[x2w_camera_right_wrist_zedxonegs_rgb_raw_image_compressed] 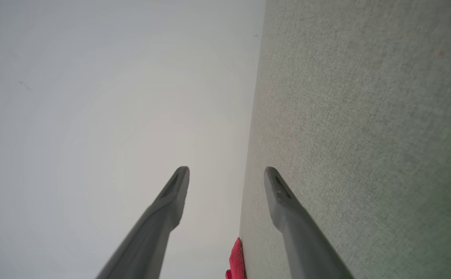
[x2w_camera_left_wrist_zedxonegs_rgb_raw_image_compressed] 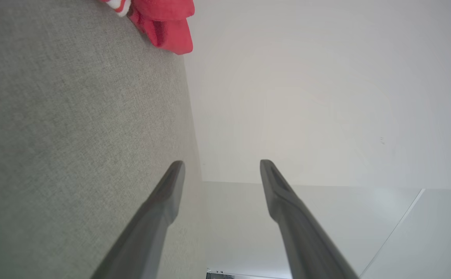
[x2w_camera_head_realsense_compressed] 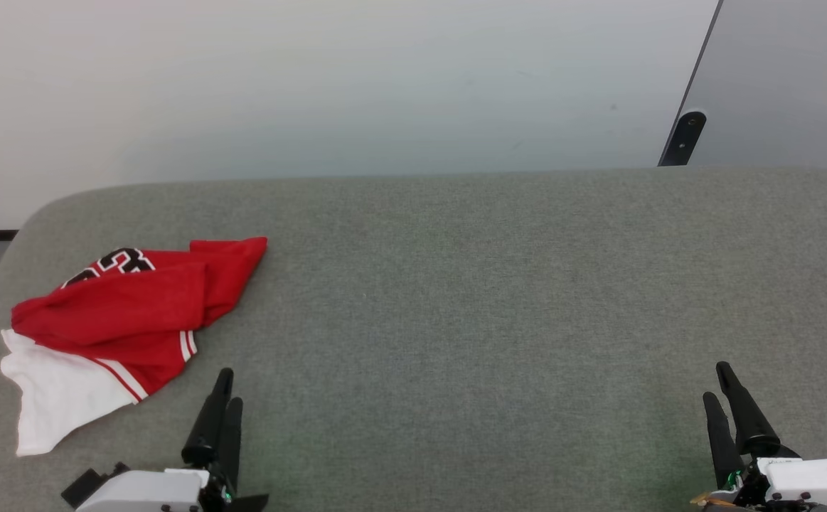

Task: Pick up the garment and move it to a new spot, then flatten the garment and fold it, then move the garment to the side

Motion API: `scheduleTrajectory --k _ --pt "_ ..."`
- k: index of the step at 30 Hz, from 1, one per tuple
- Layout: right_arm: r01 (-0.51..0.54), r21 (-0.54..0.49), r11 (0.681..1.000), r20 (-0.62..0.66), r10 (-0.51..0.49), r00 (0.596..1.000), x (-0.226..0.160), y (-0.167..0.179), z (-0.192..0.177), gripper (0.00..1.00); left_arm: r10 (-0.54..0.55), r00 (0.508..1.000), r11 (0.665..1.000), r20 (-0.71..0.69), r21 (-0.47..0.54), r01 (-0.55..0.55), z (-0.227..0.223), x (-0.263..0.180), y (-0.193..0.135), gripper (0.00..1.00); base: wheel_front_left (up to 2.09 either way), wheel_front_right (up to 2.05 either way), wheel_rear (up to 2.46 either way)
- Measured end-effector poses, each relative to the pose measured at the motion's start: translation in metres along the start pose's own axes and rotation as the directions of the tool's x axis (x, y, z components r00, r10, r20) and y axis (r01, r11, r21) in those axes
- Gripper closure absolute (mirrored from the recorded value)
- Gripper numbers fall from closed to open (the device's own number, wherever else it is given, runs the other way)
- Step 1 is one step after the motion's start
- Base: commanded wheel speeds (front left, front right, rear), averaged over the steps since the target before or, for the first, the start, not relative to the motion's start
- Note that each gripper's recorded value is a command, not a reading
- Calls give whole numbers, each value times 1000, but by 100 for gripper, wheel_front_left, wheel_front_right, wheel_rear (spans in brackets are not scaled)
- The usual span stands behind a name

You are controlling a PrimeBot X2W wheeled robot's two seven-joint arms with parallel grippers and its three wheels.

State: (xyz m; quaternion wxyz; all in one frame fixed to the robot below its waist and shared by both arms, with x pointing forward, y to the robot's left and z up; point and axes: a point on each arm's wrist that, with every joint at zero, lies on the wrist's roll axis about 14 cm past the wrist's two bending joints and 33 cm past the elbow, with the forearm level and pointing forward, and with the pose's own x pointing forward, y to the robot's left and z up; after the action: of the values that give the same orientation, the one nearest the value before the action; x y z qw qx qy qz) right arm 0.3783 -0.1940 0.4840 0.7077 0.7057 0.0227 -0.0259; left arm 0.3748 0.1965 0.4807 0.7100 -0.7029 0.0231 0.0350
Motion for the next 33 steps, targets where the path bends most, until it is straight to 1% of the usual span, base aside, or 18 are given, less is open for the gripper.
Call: scheduleTrajectory --k 3,8,11,15,19,22,27,33 --pt "5 -29 1000 0 -5 1000 -2 -2 -1 0 1 1000 999 0 35 -1 -1 -1 0 0 0 0 0" --pt "11 -113 993 -8 -12 1000 -3 -3 -3 0 6 1000 992 10 125 -8 0 -2 1 0 0 0 0" --pt "12 -182 983 -14 -15 1000 -3 -4 -5 0 9 1000 982 15 191 -12 1 -3 2 0 0 0 0" --pt "7 -284 959 -24 -14 1000 -2 -3 -7 0 2 1000 959 11 284 -5 -1 -3 0 0 0 0 0" --pt "-5 -379 925 -32 -8 999 -1 -1 -9 0 -6 1000 921 5 389 4 -4 -3 -2 0 0 0 0" --pt "-13 -457 889 -41 -6 999 -1 -1 -10 0 -8 1000 887 1 463 6 -6 -3 -4 0 0 0 0" --pt "-18 -549 836 -52 -12 999 -4 -4 -13 0 -12 1000 823 -7 567 14 -11 -3 -6 0 0 0 0" --pt "-37 -641 766 -63 -4 998 -3 -1 -16 0 -17 1000 747 -16 664 23 -16 -3 -8 0 0 0 0"
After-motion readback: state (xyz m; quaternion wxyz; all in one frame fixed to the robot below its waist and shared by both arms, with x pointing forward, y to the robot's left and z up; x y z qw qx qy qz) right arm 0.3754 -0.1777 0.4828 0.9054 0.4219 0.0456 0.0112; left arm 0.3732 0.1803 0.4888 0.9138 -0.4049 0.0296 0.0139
